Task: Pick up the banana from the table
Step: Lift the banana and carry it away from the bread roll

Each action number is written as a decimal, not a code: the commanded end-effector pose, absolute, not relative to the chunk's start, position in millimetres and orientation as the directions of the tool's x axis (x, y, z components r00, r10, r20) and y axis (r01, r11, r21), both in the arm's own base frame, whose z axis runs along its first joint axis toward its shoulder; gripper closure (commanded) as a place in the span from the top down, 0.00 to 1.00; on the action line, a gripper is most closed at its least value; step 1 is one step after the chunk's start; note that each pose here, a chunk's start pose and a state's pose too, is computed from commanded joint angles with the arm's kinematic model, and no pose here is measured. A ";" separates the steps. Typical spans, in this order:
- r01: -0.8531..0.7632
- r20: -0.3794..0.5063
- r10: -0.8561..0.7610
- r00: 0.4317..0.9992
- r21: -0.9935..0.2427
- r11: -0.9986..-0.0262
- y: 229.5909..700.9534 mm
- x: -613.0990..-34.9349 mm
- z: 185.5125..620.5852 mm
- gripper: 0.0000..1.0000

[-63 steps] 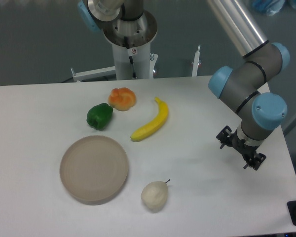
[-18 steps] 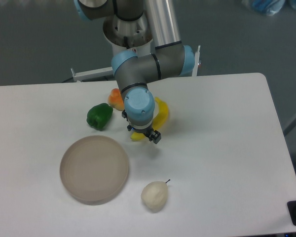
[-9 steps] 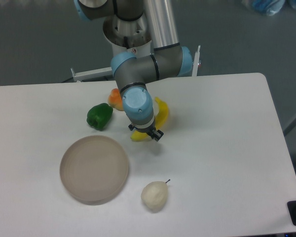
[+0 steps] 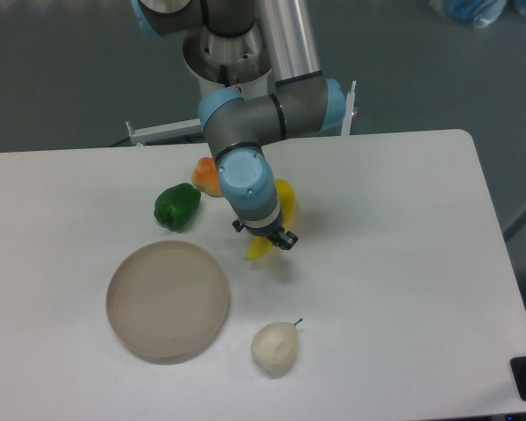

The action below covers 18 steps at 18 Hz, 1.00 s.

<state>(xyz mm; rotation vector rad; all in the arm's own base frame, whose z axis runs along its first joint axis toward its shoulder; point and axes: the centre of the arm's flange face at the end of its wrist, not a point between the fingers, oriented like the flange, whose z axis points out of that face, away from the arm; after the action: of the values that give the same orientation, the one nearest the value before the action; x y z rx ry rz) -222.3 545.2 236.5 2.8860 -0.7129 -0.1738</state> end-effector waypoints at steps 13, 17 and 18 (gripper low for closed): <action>-0.366 -0.097 -0.364 0.926 -0.005 -0.931 558.7 -411.6 311.9 0.00; -0.439 0.018 -0.440 0.898 -0.031 -0.898 583.6 -438.5 312.1 0.00; -0.460 0.019 -0.460 0.888 -0.035 -0.887 585.1 -441.3 310.9 0.00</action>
<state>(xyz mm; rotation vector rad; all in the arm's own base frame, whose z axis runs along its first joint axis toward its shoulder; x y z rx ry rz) -441.3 585.1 310.9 3.0804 -0.7509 0.0418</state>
